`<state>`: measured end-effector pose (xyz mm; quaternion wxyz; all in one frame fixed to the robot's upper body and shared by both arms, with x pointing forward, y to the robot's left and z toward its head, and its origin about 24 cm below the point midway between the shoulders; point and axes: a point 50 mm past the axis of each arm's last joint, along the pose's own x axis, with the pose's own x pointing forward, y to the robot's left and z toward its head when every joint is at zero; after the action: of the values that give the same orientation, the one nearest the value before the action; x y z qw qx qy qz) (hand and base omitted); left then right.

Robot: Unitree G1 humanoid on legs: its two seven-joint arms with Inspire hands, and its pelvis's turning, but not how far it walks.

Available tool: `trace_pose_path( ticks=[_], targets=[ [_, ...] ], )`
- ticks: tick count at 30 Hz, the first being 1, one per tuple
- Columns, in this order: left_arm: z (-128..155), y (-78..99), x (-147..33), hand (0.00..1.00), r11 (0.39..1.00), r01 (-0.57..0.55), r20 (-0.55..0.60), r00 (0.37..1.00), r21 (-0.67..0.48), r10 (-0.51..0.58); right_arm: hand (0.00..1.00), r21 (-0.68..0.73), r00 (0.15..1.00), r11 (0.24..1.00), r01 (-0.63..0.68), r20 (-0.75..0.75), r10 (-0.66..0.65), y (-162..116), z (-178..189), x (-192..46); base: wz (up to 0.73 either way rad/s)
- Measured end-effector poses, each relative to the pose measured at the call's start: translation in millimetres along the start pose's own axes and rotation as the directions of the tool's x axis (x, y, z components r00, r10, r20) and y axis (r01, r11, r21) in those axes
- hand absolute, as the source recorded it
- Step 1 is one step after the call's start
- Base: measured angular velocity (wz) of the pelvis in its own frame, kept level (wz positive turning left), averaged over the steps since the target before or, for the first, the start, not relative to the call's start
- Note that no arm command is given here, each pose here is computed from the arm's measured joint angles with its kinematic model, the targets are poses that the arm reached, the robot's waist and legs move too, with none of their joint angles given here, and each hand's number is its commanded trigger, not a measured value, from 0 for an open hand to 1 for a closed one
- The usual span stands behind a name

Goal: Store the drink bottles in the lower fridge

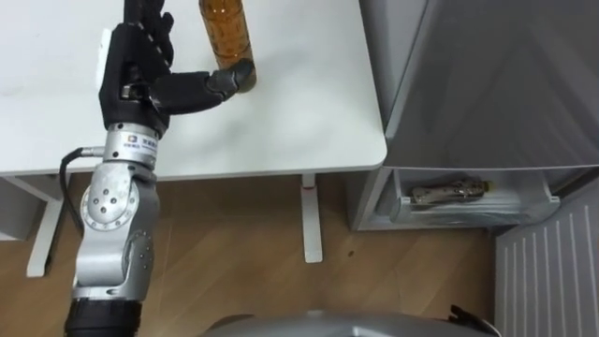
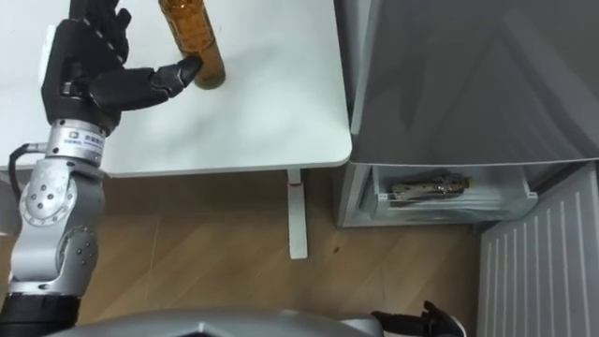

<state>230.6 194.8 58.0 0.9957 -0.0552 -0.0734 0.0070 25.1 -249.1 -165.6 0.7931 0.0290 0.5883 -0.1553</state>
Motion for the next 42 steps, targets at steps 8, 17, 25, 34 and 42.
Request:
trace_pose_path(
  ticks=[8,17,25,34,42],
  targets=[
    [-14,4.2,-2.4,0.0,0.999,-0.036,-0.061,0.997,-0.007,0.036,0.0,0.001,1.0,1.0,0.01,-0.01,-0.01,1,-2,0,-0.03],
    [-29,13.1,-3.9,0.0,0.99,-0.136,-0.128,0.983,-0.031,0.131,0.0,0.005,1.0,1.0,0.014,-0.019,-0.014,7,-4,1,-0.04],
    [-40,18.0,6.0,0.0,0.977,-0.21,-0.176,0.964,-0.044,0.199,0.0,0.026,0.999,0.999,0.022,-0.031,-0.021,4,-5,0,-0.09],
    [-41,21.0,27.9,0.0,0.954,-0.257,-0.187,0.956,-0.157,0.227,0.0,0.028,0.996,0.998,0.064,-0.072,-0.062,-5,-19,-4,-0.11],
    [-42,23.2,42.0,0.0,0.948,-0.278,-0.204,0.948,-0.157,0.244,0.0,-0.032,0.985,0.996,0.08,-0.151,-0.084,-10,-34,-8,-0.13]
  ],
)
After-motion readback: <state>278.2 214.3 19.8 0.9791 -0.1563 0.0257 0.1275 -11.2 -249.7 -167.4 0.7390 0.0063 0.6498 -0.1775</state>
